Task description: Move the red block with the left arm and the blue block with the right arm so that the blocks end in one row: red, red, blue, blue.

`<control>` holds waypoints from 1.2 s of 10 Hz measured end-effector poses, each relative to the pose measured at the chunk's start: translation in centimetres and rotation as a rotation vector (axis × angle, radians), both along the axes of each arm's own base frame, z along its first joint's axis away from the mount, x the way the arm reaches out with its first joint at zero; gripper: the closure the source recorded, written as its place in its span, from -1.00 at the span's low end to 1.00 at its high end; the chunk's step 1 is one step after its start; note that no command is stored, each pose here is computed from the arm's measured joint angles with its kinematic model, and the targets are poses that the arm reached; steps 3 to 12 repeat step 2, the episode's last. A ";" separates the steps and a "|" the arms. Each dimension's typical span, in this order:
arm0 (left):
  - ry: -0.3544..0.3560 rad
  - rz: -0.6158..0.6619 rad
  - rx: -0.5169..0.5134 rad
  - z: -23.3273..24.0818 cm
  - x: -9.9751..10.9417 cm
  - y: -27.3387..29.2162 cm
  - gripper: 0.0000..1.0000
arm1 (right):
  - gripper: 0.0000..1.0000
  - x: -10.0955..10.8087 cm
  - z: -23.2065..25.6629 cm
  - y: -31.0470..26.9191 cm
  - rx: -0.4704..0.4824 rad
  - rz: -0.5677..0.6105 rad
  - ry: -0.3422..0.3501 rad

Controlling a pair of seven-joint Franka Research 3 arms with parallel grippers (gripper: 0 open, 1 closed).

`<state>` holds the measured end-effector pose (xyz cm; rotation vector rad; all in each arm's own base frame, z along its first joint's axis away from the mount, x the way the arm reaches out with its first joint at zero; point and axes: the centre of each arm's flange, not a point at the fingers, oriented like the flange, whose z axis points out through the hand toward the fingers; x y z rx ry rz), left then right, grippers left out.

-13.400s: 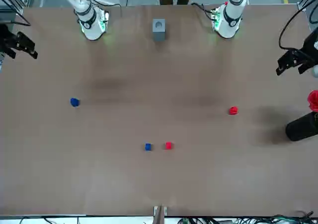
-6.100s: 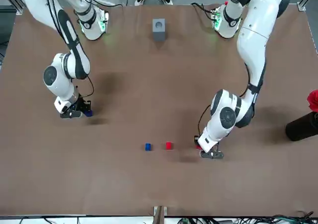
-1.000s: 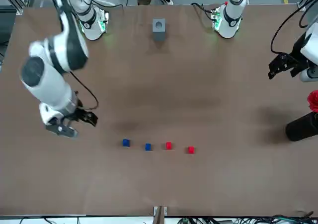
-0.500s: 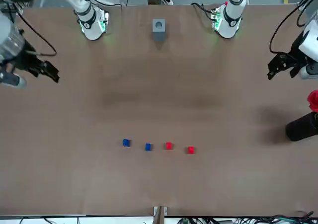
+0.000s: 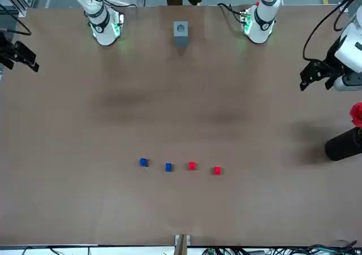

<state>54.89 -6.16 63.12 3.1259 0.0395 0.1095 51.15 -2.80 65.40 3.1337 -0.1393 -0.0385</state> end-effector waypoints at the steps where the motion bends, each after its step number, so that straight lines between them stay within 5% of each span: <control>1: 0.003 0.001 -0.001 0.1 0.3 0.1 -0.96 | -1.00 0.3 -0.5 0.0 0.000 0.003 -0.007; 12: 0.004 0.001 -0.001 0.2 0.5 0.1 -0.96 | -1.00 0.6 -1.2 0.0 -0.001 0.008 -0.016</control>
